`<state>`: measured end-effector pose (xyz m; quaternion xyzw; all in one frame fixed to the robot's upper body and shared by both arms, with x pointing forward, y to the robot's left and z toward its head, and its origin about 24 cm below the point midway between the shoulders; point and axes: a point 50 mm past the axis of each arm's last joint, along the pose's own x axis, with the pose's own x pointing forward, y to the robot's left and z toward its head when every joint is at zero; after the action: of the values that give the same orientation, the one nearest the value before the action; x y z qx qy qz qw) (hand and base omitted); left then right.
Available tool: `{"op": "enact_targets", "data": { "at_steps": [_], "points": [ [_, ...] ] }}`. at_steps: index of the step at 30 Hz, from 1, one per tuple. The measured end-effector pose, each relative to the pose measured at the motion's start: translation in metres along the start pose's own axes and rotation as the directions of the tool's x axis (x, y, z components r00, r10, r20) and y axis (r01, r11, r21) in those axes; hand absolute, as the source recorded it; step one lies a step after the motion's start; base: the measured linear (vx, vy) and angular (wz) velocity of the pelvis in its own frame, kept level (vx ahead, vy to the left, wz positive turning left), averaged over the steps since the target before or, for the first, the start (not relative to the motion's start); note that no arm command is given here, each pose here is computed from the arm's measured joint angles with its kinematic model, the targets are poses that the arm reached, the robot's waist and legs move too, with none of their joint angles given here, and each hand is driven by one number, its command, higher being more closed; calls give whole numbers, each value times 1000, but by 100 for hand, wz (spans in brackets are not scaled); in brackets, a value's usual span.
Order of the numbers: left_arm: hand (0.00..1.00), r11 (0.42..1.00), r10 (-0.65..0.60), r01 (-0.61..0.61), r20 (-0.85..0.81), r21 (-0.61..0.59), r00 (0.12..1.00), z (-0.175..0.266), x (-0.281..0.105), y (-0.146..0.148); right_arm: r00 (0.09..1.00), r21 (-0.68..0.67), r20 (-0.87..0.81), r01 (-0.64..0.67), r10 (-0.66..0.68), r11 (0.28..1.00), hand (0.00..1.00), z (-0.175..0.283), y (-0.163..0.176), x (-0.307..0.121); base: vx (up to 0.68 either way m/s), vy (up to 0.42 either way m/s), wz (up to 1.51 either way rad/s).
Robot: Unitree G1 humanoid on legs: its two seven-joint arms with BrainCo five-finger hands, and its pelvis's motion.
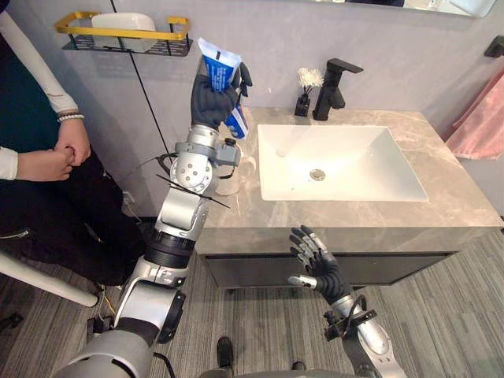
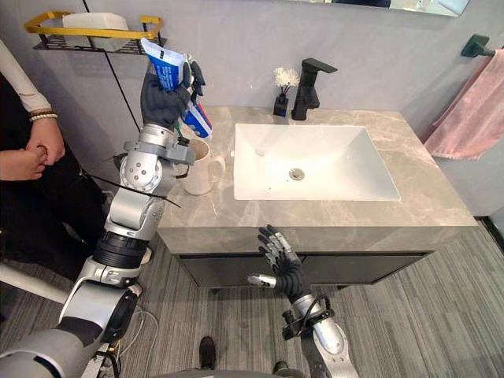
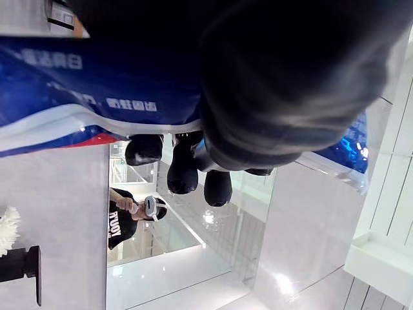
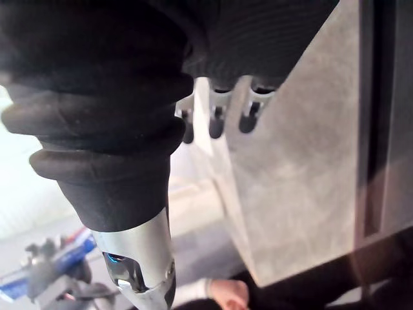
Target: Organize washtable
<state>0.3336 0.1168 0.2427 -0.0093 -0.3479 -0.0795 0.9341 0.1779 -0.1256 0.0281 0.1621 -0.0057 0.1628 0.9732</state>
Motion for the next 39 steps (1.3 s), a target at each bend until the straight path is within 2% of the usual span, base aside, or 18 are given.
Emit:
{"op": "enact_targets", "data": {
  "at_steps": [2,10,26,39],
  "points": [
    [100,1000,30,-30,-11,1,999,-3,-3,7,998,7,35,54,-54,999,0,7,-7,0,24,1,-10],
    [100,997,72,-72,-72,6,995,-17,-19,18,990,-4,82,116,-115,993,0,18,-21,-4,5,-1,-1],
    [100,993,118,-120,-97,-16,988,-23,-31,24,989,-8,86,123,-122,992,0,19,-24,-5,0,0,0],
    [100,994,110,-109,-105,15,988,-25,-36,22,981,-22,141,140,-136,990,0,31,-27,-4,0,0,-2]
  ]
}}
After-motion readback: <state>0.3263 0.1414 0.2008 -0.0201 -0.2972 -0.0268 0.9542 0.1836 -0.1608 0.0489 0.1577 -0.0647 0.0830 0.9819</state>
